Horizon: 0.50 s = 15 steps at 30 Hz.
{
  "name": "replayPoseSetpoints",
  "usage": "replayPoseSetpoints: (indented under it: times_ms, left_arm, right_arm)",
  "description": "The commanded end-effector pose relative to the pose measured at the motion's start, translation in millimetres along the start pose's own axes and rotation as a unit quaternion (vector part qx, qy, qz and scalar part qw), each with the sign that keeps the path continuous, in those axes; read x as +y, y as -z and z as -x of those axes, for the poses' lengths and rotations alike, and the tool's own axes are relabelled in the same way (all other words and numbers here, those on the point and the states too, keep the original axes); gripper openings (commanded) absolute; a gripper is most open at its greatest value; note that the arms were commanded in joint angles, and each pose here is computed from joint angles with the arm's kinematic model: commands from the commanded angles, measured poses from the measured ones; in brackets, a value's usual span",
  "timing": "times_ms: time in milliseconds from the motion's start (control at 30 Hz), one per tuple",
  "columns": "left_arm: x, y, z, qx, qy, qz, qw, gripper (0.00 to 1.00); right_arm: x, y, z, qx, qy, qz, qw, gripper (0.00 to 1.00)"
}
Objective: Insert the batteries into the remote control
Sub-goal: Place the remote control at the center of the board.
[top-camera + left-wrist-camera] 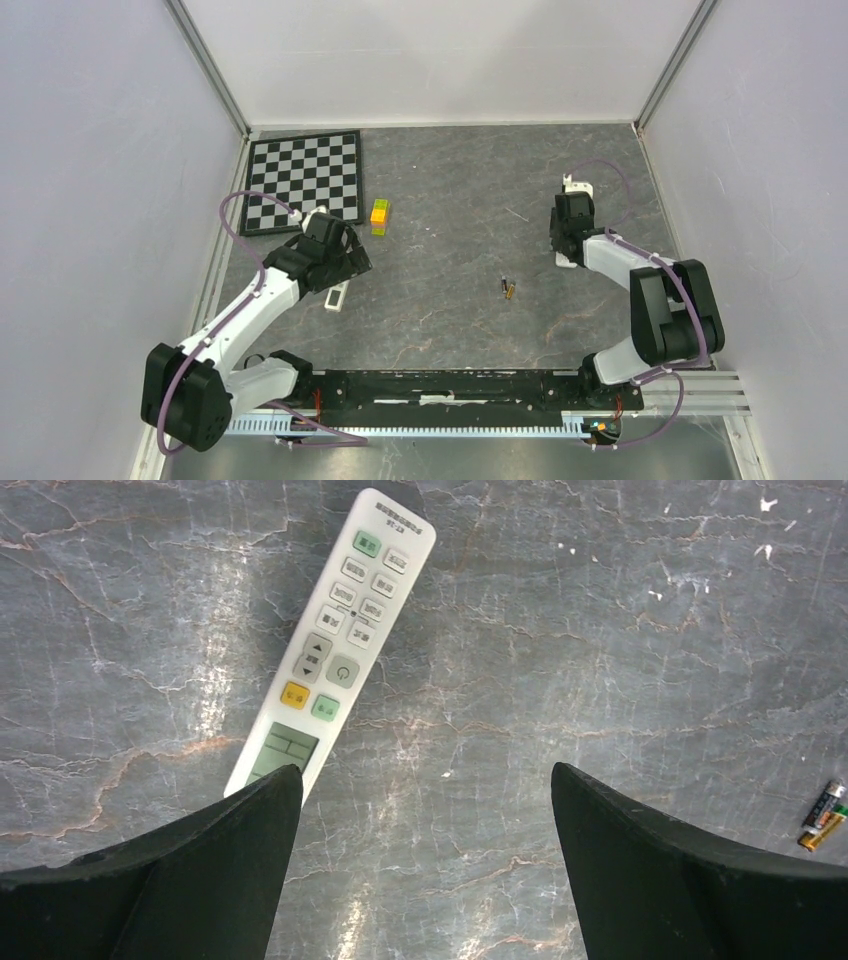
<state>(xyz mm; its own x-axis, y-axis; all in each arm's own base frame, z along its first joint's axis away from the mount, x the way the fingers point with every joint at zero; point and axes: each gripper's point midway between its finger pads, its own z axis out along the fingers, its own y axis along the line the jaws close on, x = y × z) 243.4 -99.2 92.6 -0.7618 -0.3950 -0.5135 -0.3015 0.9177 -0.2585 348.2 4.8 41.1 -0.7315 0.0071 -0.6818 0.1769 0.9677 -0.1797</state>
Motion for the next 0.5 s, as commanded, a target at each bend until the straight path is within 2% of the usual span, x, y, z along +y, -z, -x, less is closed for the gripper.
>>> replayPoseSetpoints:
  times_ms: [0,133,200,367,467]
  left_arm:
    - [-1.3,-0.3,16.0,-0.013,0.007,0.007,1.0,1.0]
    - [9.3,-7.3,16.2,-0.006,0.014,0.029,0.999,1.0]
    - [16.2,-10.7,18.0,-0.005,0.019,0.043,0.999,1.0]
    - [30.4,-18.9,29.3,-0.01,0.043,0.069,0.997,1.0]
    - [33.4,-29.2,29.9,-0.005,0.05,0.075,0.996,1.0]
  right_arm:
    - [4.0,-10.4,-2.0,0.014,-0.039,0.016,0.999,0.34]
    - [-0.1,-13.9,-3.8,0.028,-0.049,0.011,0.998,0.54]
    - [0.6,-12.2,-1.5,0.024,-0.05,0.015,0.998,0.61]
    - [6.7,0.1,12.7,0.001,-0.061,0.043,0.997,0.74]
    - [10.6,11.0,22.8,-0.016,-0.069,0.063,0.995,0.78]
